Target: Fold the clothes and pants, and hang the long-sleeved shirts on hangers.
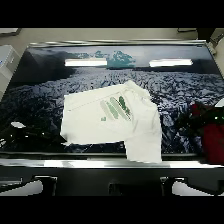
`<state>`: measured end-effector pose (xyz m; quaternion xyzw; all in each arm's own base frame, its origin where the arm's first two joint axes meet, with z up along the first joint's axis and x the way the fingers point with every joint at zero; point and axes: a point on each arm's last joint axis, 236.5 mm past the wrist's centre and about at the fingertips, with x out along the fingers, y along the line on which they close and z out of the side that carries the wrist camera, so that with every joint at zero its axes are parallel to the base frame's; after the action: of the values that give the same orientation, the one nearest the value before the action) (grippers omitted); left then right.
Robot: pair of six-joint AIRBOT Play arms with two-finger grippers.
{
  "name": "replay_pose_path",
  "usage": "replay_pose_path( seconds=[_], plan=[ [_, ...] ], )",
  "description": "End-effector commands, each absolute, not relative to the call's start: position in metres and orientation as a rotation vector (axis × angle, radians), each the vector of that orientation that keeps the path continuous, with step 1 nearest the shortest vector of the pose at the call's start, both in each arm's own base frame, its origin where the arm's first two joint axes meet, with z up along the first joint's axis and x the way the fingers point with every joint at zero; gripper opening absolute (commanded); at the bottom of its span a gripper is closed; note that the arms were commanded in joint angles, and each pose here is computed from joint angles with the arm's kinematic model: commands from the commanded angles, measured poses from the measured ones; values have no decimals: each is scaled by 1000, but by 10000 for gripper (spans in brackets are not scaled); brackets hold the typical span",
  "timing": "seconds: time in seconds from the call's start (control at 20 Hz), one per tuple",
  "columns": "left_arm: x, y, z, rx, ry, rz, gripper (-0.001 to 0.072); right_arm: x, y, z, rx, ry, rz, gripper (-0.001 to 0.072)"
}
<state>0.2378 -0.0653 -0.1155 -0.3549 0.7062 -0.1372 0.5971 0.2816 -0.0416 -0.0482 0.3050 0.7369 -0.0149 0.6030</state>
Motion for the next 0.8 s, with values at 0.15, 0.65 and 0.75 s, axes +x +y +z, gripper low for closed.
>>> replay_pose_path(
  seconds=[0.15,0.65,0.75],
  plan=[
    [237,-68,-107,-817,1633,-342,20,283,-5,-94,856,1676,67,563],
    [242,-66,-94,-790,1590,-350,20,307,58,-94,767,1664,271,53],
    [261,-61,-76,-755,1543,-373,19,324,51,-60,684,1594,328,35]
  ],
)
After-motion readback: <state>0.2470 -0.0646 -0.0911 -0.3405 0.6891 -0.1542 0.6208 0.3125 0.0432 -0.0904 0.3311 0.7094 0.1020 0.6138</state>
